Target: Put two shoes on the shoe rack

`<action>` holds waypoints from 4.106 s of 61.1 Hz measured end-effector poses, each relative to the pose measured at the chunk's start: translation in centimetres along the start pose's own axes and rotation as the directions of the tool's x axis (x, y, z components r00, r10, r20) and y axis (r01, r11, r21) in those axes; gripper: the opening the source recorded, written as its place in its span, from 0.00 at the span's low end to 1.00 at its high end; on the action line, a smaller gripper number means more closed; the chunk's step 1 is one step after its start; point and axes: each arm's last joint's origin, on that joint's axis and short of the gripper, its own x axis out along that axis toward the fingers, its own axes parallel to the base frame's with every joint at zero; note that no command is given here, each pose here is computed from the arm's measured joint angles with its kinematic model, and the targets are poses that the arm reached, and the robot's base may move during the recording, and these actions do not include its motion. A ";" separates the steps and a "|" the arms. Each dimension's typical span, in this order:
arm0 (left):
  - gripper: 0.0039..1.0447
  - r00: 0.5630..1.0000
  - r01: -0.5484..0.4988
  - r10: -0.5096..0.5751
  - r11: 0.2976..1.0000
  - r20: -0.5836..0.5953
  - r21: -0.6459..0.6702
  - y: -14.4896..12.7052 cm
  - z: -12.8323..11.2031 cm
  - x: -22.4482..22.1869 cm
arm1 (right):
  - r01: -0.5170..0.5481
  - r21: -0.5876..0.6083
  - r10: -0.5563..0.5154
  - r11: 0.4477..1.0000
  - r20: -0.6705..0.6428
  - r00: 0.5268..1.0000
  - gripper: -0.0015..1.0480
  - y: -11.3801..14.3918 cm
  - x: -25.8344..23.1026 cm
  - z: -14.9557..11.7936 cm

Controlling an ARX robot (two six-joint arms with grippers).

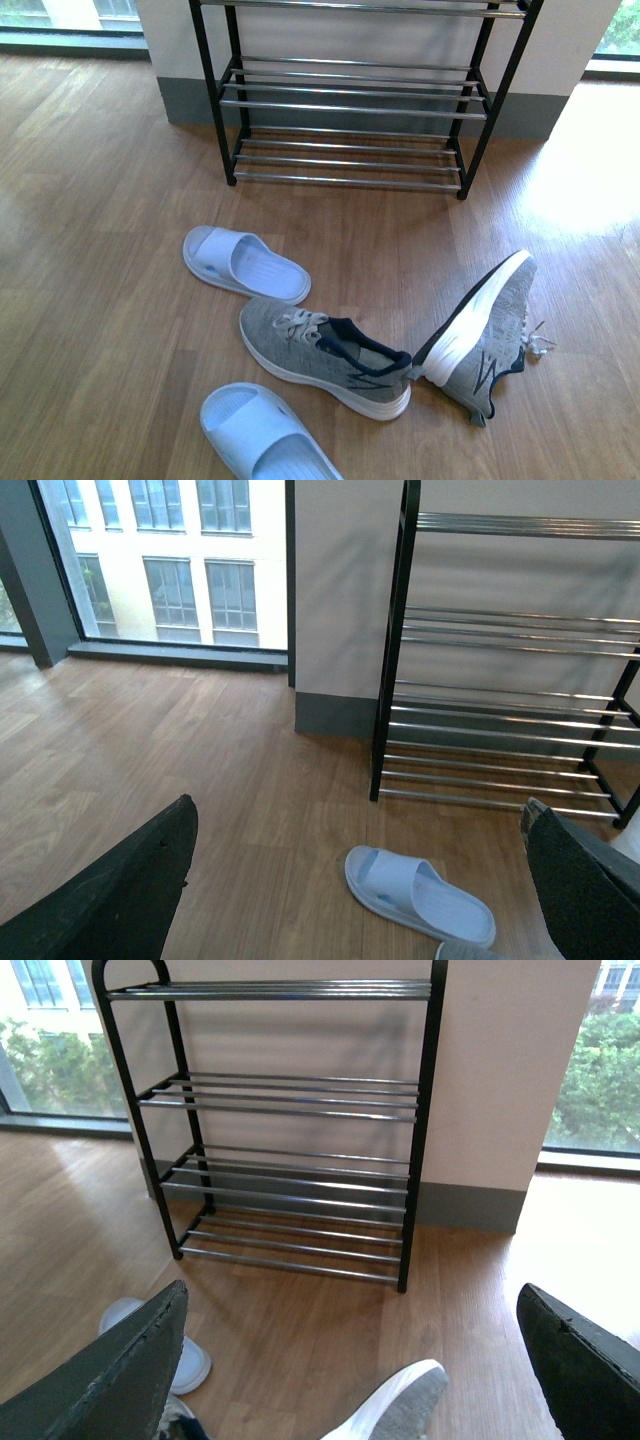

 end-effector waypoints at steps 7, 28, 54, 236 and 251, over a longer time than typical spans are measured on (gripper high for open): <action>0.91 1.000 0.000 0.000 1.000 0.000 0.000 0.0 0.0 0.0 | 0.000 0.000 0.000 1.000 0.000 1.000 0.91 0.0 0.0 0.0; 0.91 1.000 0.000 0.000 1.000 0.000 0.000 0.0 0.0 0.0 | 0.144 0.230 -0.075 0.963 -0.286 0.955 0.91 -0.8 1.4 -1.3; 0.91 1.000 0.000 0.000 1.000 0.000 0.000 0.0 0.0 0.0 | 0.364 0.216 -0.133 0.906 -0.671 0.729 0.91 -6.6 14.2 -10.3; 0.91 1.000 0.000 0.000 1.000 0.000 0.000 0.0 0.0 0.0 | 0.444 0.222 -0.045 0.868 -0.856 0.515 0.91 -0.5 27.9 -27.1; 0.91 1.000 0.000 0.000 1.000 0.000 0.000 0.0 0.0 0.0 | 0.440 0.214 -0.045 0.872 -0.861 0.507 0.91 0.1 28.7 -28.1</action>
